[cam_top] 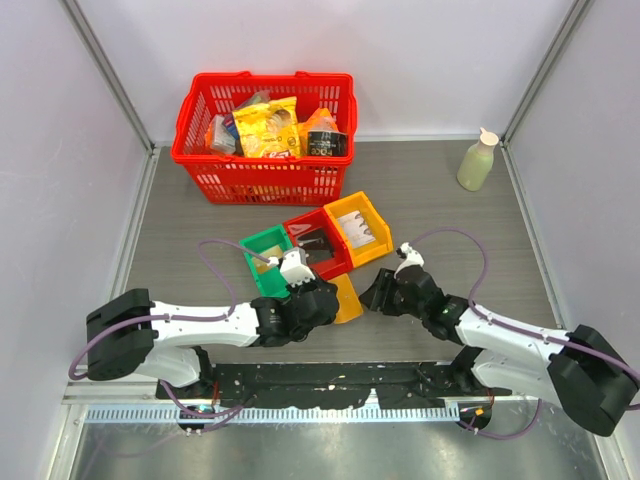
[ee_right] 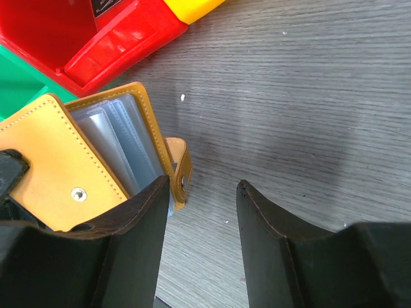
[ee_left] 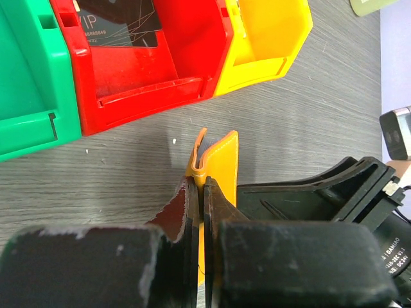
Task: Take the credit cards out of the card holder
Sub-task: Open the card holder at the center of the board.
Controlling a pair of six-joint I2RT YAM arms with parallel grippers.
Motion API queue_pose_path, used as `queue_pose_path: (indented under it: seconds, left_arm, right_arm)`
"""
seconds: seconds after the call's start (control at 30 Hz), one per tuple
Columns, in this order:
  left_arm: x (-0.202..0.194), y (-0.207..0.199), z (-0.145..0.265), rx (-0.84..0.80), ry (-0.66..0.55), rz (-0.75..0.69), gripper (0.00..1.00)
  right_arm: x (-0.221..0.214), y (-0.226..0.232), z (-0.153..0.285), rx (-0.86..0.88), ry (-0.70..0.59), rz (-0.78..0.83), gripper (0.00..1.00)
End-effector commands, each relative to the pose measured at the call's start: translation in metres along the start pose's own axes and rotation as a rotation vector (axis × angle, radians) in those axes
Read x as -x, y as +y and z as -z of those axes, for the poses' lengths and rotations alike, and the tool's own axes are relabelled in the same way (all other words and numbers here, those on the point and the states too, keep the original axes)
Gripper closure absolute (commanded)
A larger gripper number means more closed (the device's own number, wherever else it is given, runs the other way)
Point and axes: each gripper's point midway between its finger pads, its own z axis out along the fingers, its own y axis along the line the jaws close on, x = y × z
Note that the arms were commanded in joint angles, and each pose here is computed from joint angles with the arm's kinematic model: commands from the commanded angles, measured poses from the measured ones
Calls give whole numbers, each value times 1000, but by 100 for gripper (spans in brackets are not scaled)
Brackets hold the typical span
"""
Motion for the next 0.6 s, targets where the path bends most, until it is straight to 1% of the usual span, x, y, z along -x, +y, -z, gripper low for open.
queue_pose_path:
  seconds: [0.0,0.03,0.07,0.1,0.13,0.23,0.27,0.33,0.37,0.4,0.43,0.47,0.5,0.53,0.57]
  left_arm:
    - [11,-17,2,-46,-37,77,100]
    - [10,-17,2,-49,-33,83,100]
    - [9,-18,2,-53,-28,88,100]
    - [8,-18,3,-55,-24,90,100]
    - [7,-17,3,-58,-18,94,100]
    - [4,-16,4,-62,-4,111,100]
    - [4,-14,4,-63,-3,117,100]
    - [3,-12,6,-68,6,130,100]
    - [3,-11,7,-70,7,136,100]
    - [2,-10,8,-72,11,140,100]
    - [2,-8,9,-73,13,141,100]
    - [2,-3,9,-66,15,138,100]
    - [1,1,10,-60,17,141,99]
    - [0,4,11,-60,23,141,95]
    - [0,8,13,-57,28,140,88]
  right_arm:
    - [10,9,-6,49,-39,-19,51]
    - [8,6,-7,40,-33,-20,52]
    - [11,8,-8,48,-43,-20,54]
    - [4,10,-8,69,-11,-18,56]
    - [5,10,-10,73,-17,-19,58]
    - [7,16,-10,116,-26,-12,59]
    - [6,19,-10,131,-22,-8,61]
    - [6,20,-10,142,-22,1,68]
    - [6,19,-10,140,-22,1,77]
    - [5,19,-10,142,-22,9,81]
    - [5,16,-10,134,-18,10,92]
    - [7,18,-8,137,-24,18,97]
    - [5,14,-8,120,-13,22,99]
    - [10,17,-6,121,-26,35,99]
    - [7,12,-4,98,-10,39,99]
